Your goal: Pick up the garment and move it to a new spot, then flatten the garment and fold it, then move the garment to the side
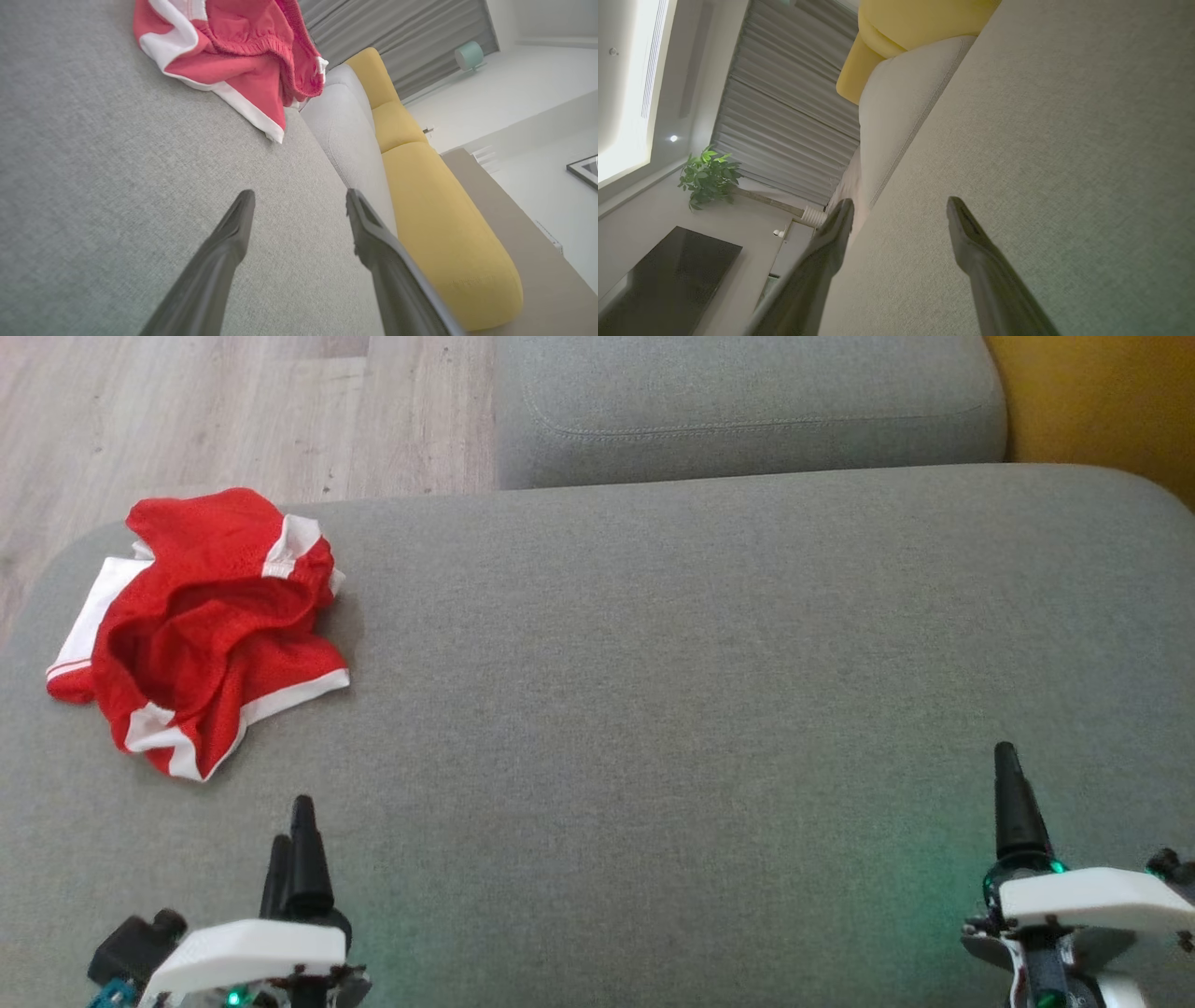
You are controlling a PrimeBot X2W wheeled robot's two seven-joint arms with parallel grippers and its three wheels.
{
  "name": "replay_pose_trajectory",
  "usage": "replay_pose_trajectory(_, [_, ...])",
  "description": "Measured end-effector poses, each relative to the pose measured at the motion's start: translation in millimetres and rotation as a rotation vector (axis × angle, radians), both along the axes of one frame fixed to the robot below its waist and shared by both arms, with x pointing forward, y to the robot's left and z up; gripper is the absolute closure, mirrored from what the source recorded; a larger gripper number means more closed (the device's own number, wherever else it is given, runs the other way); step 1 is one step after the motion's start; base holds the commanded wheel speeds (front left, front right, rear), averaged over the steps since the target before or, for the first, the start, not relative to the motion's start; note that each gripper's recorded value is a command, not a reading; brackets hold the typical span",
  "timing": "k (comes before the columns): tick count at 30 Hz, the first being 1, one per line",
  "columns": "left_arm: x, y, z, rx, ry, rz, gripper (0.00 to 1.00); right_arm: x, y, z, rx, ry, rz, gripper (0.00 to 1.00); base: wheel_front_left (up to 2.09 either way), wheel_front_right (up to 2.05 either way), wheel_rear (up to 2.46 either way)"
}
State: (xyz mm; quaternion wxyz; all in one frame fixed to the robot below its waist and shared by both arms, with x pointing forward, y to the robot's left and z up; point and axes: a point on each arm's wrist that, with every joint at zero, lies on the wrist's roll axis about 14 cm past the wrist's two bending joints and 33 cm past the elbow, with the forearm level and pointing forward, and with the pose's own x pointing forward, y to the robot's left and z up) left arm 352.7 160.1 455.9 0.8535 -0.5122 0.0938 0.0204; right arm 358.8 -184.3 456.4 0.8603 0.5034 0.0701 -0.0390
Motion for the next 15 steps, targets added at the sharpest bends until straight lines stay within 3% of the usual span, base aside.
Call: replay_pose_trajectory(15, [-4.1, -5.1, 3.1, 0.219, -0.034, -0.05, 0.0, 3.7, 10.7, 9.2, -0.194, -0.041, 0.053, 0.0, 0.0, 0.0, 0.0])
